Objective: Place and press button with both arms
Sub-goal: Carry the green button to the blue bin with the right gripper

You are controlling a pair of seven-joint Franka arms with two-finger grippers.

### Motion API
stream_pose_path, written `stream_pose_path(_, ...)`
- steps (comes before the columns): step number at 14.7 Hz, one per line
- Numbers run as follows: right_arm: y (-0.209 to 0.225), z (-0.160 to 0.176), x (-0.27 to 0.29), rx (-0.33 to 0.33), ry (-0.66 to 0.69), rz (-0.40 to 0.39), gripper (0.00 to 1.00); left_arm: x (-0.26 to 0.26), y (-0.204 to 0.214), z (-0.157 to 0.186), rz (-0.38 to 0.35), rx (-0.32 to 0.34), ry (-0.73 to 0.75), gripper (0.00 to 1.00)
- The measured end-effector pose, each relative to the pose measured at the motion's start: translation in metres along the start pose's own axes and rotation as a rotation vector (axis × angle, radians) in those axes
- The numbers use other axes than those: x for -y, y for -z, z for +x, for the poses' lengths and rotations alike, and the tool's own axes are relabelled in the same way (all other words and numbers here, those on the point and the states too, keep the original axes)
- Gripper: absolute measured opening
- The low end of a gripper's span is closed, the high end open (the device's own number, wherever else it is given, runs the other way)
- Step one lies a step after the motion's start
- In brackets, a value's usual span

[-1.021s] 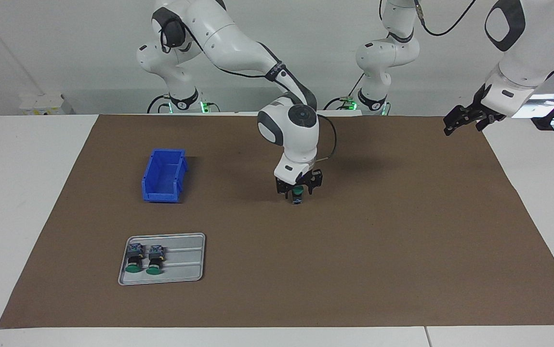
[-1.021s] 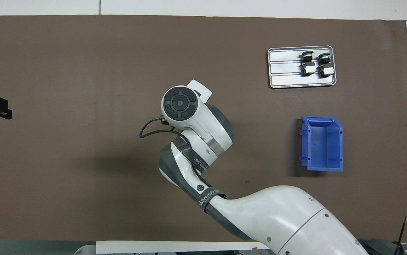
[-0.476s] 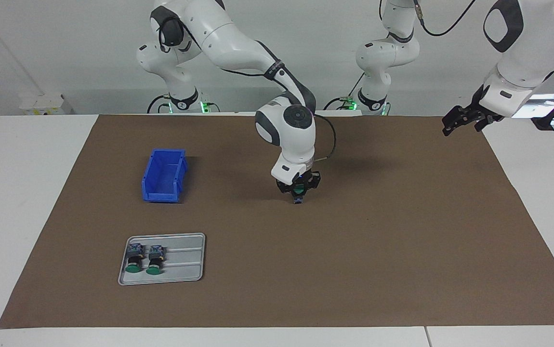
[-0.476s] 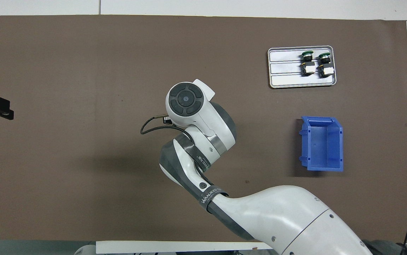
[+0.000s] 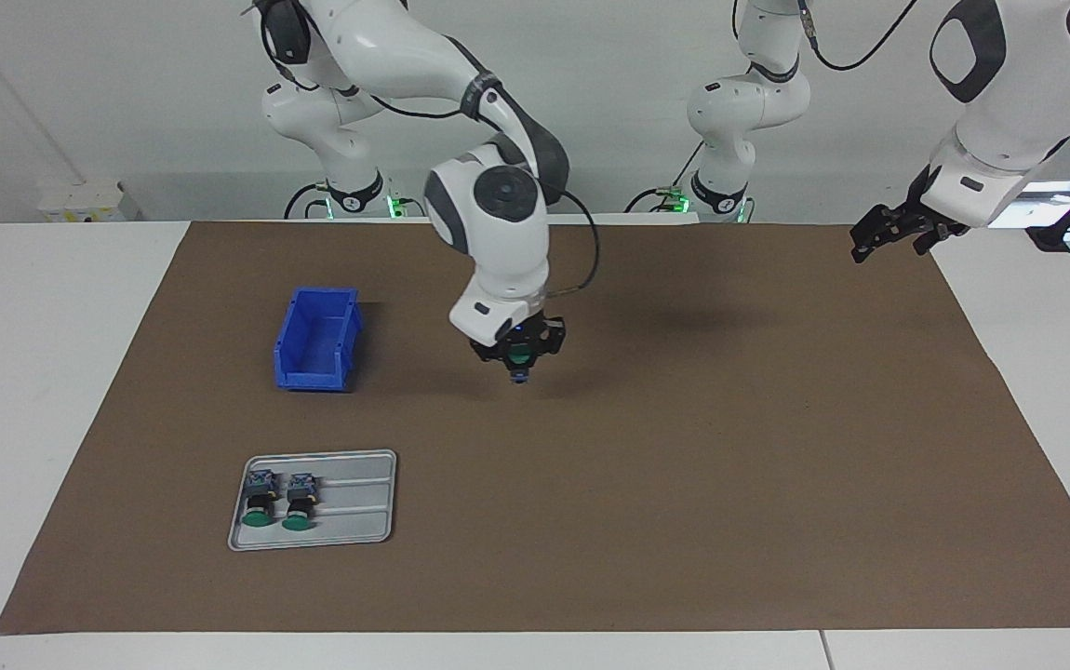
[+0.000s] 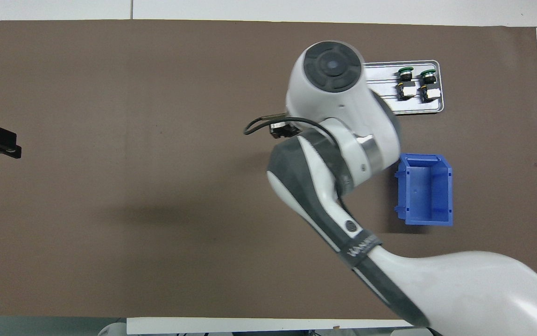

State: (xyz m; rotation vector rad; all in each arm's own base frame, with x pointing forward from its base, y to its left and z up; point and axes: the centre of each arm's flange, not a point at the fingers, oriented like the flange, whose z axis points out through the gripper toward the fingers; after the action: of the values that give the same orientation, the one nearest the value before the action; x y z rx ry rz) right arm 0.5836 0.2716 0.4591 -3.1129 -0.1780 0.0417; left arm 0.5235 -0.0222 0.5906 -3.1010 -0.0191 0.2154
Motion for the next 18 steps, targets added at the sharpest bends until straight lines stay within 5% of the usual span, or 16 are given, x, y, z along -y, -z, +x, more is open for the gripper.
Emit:
stream_pose_path(8, -0.002, -0.093, -0.225, 0.085, 0.112, 0.001, 0.33, -0.011, 0.000, -0.001, 0.004, 0.000, -0.022, 1.00)
stream_pose_path(18, -0.087, -0.130, -0.247, 0.047, 0.070, -0.005, 0.33, -0.017, 0.000, -0.001, 0.005, 0.002, -0.033, 1.00)
